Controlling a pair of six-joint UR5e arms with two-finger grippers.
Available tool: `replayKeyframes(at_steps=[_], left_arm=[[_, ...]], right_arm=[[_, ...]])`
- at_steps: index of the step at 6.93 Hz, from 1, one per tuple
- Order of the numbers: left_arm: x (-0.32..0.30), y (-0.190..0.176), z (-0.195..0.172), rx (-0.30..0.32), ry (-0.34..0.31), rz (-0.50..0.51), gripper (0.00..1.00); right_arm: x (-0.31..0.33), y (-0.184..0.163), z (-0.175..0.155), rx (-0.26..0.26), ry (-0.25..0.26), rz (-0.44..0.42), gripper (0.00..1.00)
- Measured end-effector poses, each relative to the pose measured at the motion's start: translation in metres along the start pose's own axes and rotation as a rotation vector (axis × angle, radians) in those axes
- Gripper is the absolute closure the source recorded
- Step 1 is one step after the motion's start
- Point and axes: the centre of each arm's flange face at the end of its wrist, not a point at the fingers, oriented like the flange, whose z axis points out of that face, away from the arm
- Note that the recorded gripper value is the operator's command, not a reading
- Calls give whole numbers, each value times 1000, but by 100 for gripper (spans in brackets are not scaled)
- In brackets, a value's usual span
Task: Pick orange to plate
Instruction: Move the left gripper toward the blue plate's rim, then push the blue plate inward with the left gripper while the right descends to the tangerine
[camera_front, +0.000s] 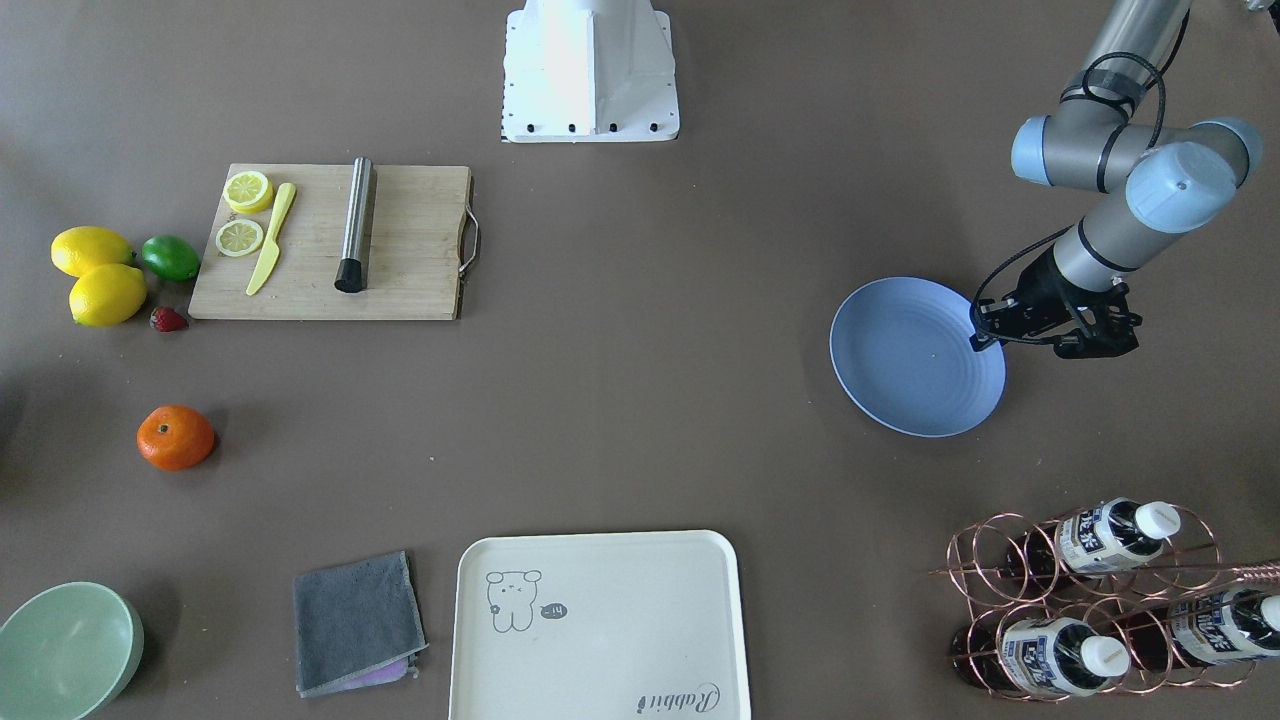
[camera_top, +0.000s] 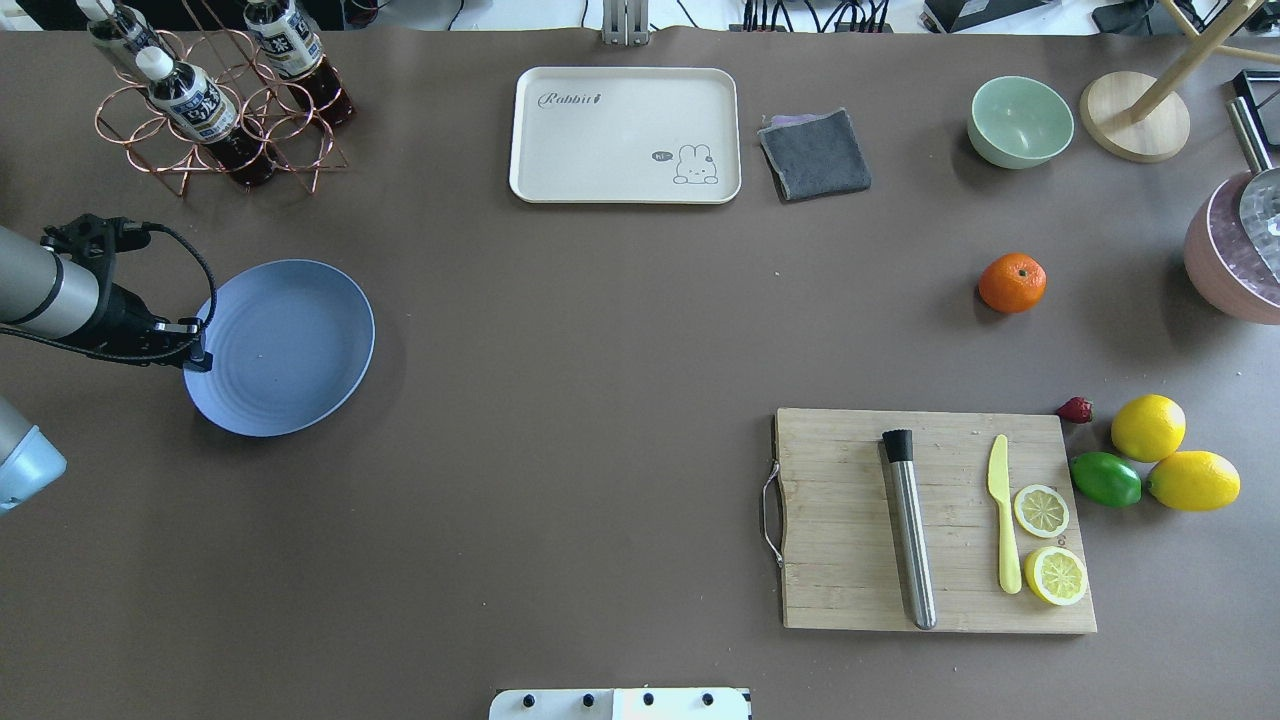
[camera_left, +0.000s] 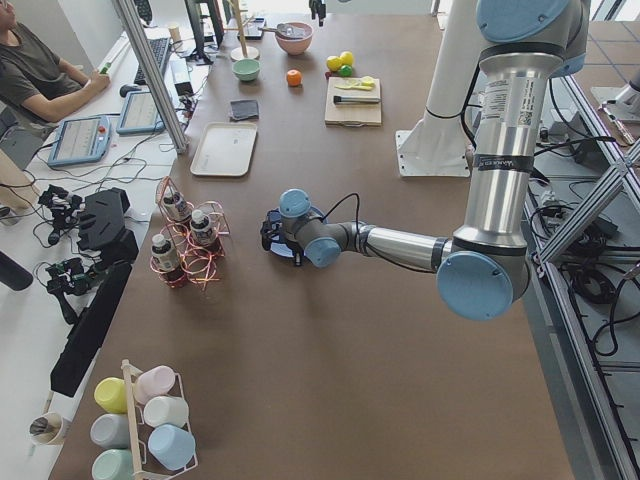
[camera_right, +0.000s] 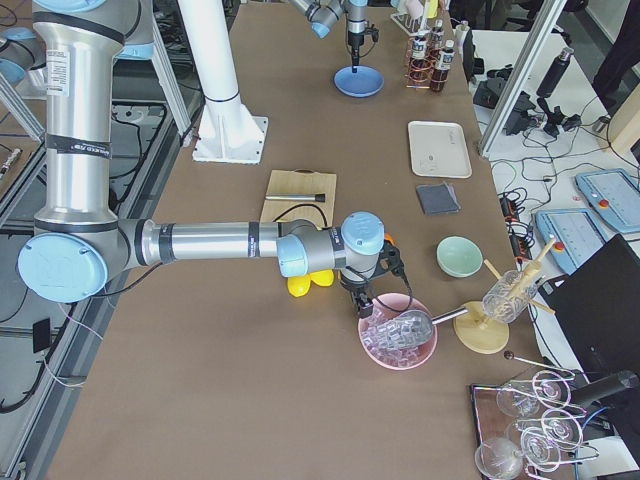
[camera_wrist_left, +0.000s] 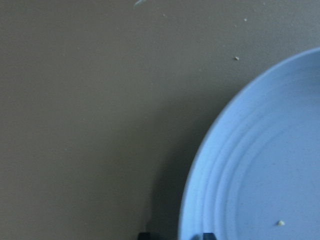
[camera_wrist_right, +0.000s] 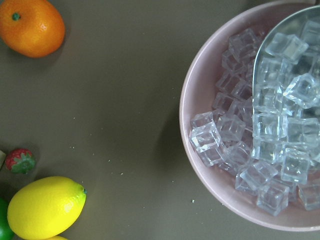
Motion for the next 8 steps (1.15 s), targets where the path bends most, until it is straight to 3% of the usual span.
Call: replayKeyframes(at_steps=[3,5,8], left_arm=[[51,3,-34,26,85,-95,100],[135,-1,-48,28,183,-206,100],[280,39,-28,22,278,-321,100]], right_arm=[[-13,-28,-14,37,-2,53,0],[-44,-83,-26,76,-18,127,0],[-120,-153,-10,65,-61,194,0]])
